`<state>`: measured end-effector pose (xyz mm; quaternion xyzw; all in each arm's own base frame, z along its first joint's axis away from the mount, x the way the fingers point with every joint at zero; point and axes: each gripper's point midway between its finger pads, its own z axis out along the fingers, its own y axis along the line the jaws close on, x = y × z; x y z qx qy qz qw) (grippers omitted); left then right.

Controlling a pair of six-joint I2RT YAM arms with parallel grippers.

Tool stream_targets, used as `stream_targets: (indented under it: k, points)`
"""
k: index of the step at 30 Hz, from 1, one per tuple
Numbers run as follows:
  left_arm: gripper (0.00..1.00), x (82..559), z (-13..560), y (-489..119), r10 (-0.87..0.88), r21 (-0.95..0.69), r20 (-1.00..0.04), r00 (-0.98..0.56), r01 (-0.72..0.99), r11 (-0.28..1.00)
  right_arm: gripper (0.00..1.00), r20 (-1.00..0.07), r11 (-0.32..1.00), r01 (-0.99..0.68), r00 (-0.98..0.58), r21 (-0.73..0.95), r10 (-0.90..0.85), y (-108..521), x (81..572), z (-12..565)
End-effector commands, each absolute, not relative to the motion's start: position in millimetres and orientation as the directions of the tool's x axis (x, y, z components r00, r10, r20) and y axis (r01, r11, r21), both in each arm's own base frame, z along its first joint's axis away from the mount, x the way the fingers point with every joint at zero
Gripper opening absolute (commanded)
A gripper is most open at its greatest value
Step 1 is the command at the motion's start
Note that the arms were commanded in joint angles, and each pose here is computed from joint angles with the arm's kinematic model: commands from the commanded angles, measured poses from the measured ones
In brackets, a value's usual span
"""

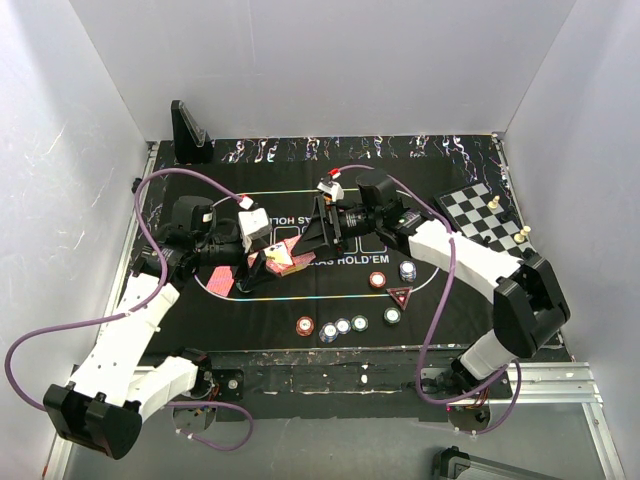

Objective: Distribute texas hold em gaming equipment

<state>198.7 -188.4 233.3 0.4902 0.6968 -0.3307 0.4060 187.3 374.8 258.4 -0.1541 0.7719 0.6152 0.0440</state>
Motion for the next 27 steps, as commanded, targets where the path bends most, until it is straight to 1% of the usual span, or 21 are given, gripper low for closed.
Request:
stream_targets:
  k: [1,7,10,13,17,21,27]
  points:
    - [0.00,201.8,261.8,-193.0,0.375,0.015,-0.922,-0.095,0.960,0.280,0.85,-0.296,0.155,-0.326,-0.937,0.933,-0.186,379.4,192.3,272.7]
    - [0.00,202.2,270.4,-195.6,0.356,0.018,-0.931,-0.084,0.962,0.273,0.68,-0.278,0.155,-0.309,-0.941,0.939,-0.192,382.2,193.5,266.7]
    - [0.00,200.9,273.0,-196.7,0.347,0.011,-0.934,-0.086,0.963,0.270,0.62,-0.275,0.154,-0.304,-0.943,0.940,-0.186,383.6,195.2,265.3]
    - [0.00,199.3,275.2,-197.5,0.338,0.002,-0.937,-0.092,0.963,0.269,0.54,-0.270,0.153,-0.299,-0.945,0.942,-0.185,383.8,195.4,264.0]
    - [0.00,196.3,280.2,-198.2,0.327,0.001,-0.941,-0.089,0.964,0.265,0.49,-0.260,0.156,-0.287,-0.950,0.945,-0.174,383.2,197.4,260.8]
    - [0.00,194.9,279.4,-197.4,0.327,-0.001,-0.941,-0.092,0.964,0.267,0.39,-0.258,0.159,-0.281,-0.954,0.946,-0.151,378.1,202.1,261.3]
    - [0.00,193.7,280.2,-198.4,0.323,-0.004,-0.942,-0.091,0.966,0.260,0.34,-0.260,0.168,-0.277,-0.958,0.946,-0.119,366.9,208.5,261.7]
